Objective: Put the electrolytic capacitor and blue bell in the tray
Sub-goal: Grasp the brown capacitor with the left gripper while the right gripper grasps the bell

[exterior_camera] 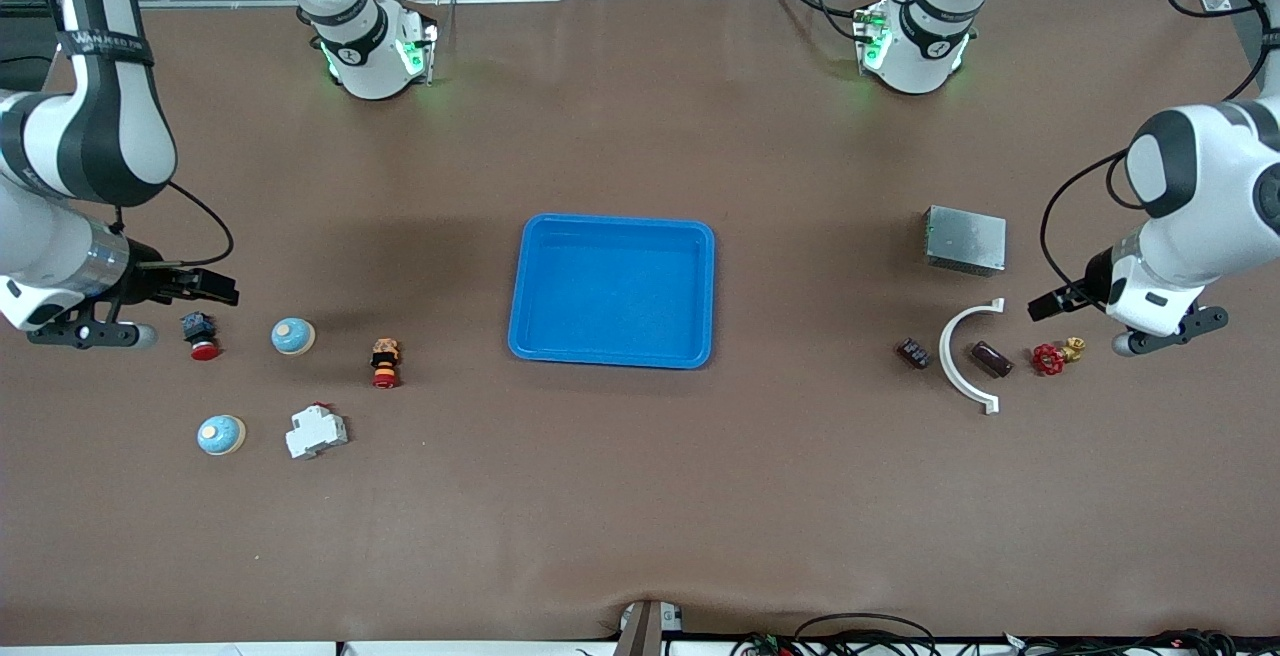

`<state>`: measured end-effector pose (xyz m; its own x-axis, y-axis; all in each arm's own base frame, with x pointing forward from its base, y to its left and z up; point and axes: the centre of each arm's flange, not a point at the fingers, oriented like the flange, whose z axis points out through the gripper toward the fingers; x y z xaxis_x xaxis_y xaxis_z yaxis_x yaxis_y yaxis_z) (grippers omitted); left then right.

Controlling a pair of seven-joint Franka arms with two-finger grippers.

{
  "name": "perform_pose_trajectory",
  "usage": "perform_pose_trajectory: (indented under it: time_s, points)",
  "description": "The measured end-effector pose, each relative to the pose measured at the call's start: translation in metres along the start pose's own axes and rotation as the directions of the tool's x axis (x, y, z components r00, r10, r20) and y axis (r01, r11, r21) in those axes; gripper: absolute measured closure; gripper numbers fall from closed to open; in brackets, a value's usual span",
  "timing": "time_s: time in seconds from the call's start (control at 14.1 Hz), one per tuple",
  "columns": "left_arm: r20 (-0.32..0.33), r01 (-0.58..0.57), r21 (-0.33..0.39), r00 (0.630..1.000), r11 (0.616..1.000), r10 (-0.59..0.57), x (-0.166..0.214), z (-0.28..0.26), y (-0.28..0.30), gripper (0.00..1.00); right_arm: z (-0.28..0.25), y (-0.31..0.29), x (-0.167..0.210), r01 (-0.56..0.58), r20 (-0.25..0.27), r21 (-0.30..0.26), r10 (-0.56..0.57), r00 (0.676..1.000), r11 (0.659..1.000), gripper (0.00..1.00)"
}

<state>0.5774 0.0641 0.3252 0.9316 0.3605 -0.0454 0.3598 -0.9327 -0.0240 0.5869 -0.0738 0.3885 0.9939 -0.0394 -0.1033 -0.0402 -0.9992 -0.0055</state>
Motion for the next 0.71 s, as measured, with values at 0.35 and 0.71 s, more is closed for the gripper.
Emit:
perform_pose_trajectory:
  time_s: [0.35, 0.71]
  points:
    - [0.043, 0.222, -0.002, 0.974, 0.975, -0.222, 0.018, 0.058, 0.017, 0.28, 0.074, 0.005, 0.022, 0.011, 0.035, -0.002, -0.011, 0.999, 1.0, 0.0]
    - [0.035, 0.326, -0.019, 0.945, 0.945, -0.325, 0.028, 0.094, 0.025, 0.39, 0.137, 0.016, 0.029, 0.036, 0.081, 0.003, -0.036, 0.996, 0.999, 0.0]
